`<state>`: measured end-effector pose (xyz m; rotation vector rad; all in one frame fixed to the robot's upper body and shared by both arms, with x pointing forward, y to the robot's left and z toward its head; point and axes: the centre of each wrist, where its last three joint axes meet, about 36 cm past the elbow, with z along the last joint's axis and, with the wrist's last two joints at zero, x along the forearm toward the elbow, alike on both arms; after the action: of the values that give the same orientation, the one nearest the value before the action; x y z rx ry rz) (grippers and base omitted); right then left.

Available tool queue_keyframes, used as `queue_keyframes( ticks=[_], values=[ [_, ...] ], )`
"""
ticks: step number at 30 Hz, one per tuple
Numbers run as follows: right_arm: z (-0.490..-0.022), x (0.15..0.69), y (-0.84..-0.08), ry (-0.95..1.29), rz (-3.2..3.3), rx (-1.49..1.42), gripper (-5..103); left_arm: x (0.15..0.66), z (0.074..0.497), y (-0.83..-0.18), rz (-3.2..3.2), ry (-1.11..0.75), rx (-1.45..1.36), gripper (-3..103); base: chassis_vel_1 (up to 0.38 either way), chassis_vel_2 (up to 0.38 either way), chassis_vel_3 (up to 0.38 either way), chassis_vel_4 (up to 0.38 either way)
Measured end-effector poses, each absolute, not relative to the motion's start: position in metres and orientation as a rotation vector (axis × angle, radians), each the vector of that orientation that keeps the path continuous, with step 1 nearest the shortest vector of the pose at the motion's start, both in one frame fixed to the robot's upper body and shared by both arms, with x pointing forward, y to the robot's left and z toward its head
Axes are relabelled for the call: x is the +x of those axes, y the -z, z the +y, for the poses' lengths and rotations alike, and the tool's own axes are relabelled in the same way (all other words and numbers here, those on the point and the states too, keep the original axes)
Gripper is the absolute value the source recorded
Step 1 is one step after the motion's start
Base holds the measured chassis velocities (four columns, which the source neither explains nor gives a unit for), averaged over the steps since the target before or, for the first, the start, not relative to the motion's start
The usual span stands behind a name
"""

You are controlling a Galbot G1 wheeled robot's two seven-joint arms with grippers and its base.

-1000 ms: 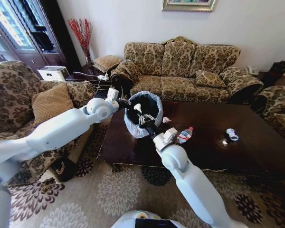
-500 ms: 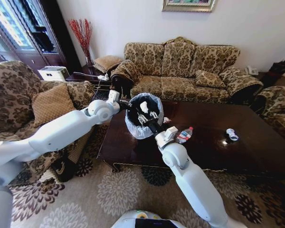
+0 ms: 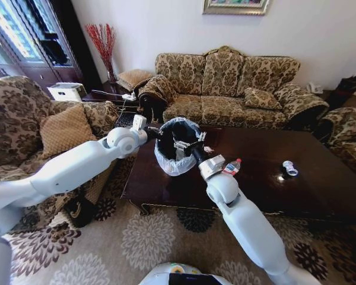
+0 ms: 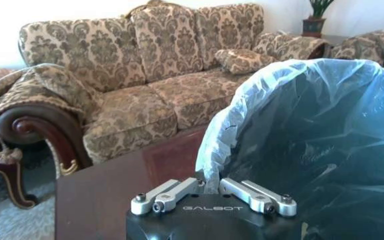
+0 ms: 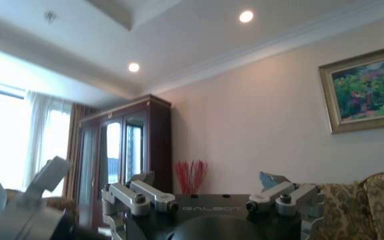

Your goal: Move to the front of the table and place the trash on the table into the trash bin.

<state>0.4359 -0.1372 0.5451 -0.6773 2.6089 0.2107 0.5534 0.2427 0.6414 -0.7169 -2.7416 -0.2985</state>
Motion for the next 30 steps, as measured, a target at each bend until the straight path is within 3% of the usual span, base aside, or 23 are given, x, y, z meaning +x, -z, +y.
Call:
queue_keyframes(
  ticks=[4,14,22,30],
  values=[
    [-0.164,0.436,-0.539,-0.382,2.583,-0.545,100,0.551,0.250,-0.635,-2.736,0.306,-0.701,0,0.000,0.000,0.000,0.000],
    [-0.237,0.478,-0.439,-0.343,2.957,-0.193,100,0.548,0.254,-0.629,-2.732,0.315,-0.704,0,0.000,0.000,0.000,0.000],
    [-0.224,0.513,-0.396,-0.531,3.088,-0.145,100,0.542,0.257,-0.632,-2.738,0.319,-0.702,0,-0.028,-0.021,0.025,0.022],
    [-0.217,0.579,-0.351,-0.349,3.165,-0.009,100,0.533,0.262,-0.625,-2.728,0.298,-0.701,0,-0.065,-0.062,0.055,0.046]
  ],
)
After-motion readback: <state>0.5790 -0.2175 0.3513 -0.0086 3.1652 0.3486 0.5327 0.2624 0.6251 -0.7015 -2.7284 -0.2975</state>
